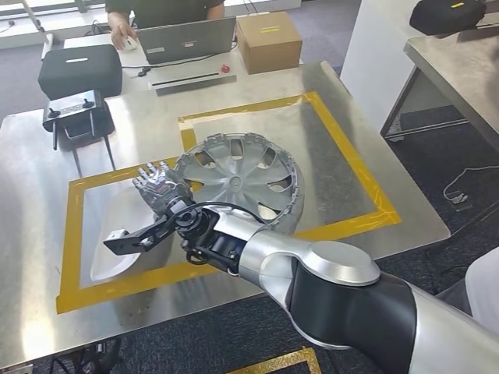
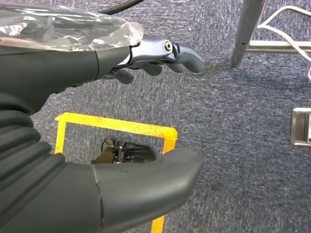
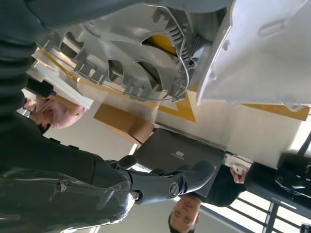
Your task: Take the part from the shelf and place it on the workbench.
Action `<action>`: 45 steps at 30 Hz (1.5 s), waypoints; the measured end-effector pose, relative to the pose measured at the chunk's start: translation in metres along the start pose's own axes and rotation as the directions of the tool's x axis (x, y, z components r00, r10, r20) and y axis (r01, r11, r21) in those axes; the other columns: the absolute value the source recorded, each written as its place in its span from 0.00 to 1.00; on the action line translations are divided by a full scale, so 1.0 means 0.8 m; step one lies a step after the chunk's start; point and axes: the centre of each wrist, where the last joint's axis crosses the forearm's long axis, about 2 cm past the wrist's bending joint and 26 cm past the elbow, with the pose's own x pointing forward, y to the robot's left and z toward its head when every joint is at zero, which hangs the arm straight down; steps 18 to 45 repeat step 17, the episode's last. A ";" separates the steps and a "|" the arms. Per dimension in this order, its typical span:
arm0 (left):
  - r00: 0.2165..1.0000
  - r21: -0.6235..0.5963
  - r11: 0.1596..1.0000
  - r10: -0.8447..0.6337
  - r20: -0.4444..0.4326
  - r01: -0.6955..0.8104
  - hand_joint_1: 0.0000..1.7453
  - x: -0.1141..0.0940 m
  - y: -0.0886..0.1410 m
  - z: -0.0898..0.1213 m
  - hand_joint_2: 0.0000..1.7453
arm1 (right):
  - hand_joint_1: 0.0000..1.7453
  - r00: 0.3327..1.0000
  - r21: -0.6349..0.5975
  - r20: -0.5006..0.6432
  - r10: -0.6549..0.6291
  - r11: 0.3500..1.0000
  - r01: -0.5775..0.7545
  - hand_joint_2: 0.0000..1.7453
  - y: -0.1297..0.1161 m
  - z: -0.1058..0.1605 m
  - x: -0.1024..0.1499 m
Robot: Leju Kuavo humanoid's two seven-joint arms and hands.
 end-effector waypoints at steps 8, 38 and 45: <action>1.000 0.005 1.000 -0.001 -0.002 0.001 0.00 0.000 0.000 0.000 0.00 | 0.00 1.000 -0.013 0.016 0.001 1.000 -0.001 0.00 -0.004 0.001 0.006; 1.000 0.006 1.000 -0.001 -0.004 0.001 0.00 0.000 0.001 0.000 0.00 | 0.00 0.998 -0.035 0.039 -0.044 0.998 0.046 0.00 -0.007 0.002 0.010; 1.000 0.006 1.000 -0.001 -0.004 0.001 0.00 0.000 0.001 0.000 0.00 | 0.00 0.998 -0.035 0.039 -0.044 0.998 0.046 0.00 -0.007 0.002 0.010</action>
